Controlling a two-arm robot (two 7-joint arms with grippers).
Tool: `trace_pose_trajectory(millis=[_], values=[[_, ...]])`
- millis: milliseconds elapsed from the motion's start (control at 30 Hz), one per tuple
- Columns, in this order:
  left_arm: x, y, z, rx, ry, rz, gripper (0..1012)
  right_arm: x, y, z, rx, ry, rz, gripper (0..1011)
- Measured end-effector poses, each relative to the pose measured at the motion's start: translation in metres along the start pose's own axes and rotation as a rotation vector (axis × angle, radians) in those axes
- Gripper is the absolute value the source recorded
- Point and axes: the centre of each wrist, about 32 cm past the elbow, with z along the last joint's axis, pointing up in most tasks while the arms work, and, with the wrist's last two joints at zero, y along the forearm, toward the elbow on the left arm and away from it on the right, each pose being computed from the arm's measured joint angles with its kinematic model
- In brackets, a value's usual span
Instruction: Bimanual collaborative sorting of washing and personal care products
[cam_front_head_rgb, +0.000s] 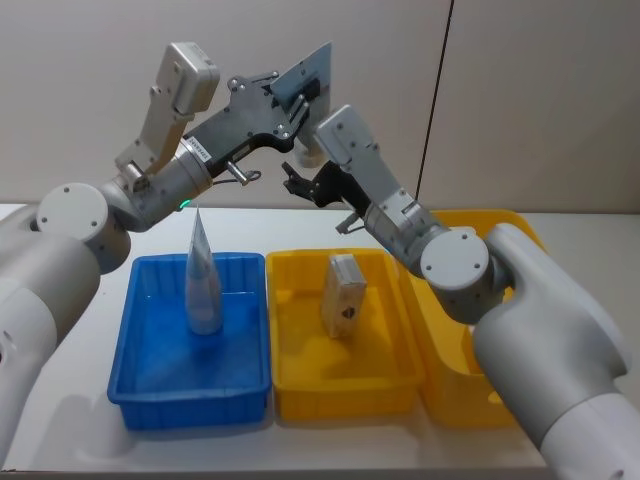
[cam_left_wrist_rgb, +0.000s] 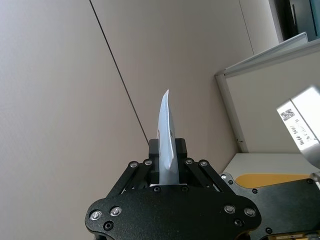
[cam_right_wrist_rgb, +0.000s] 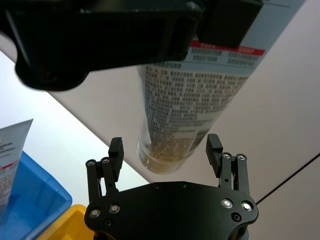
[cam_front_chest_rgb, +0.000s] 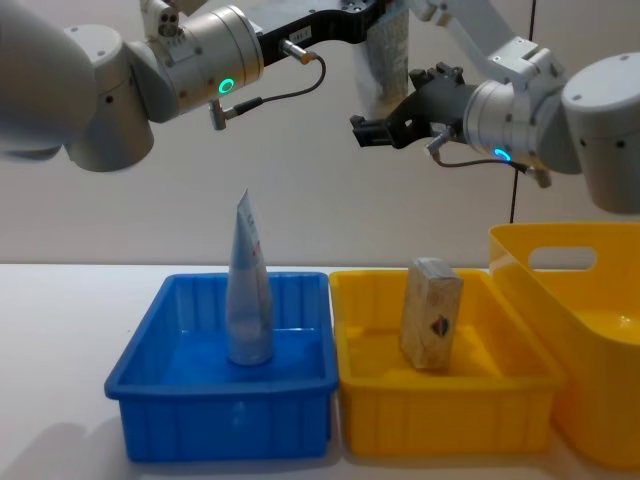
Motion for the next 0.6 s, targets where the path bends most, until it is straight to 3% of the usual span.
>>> trace_pose_trajectory(millis=[433,600], values=[[0.0,0.0,0.0,0.0,0.0,0.0,163,-0.0008,0.0089,0.005,0.011,0.008,-0.014,1002],[0.0,0.0,0.0,0.0,0.0,0.0,163,-0.001,0.0107,0.0059,0.012,0.011,-0.017,905]])
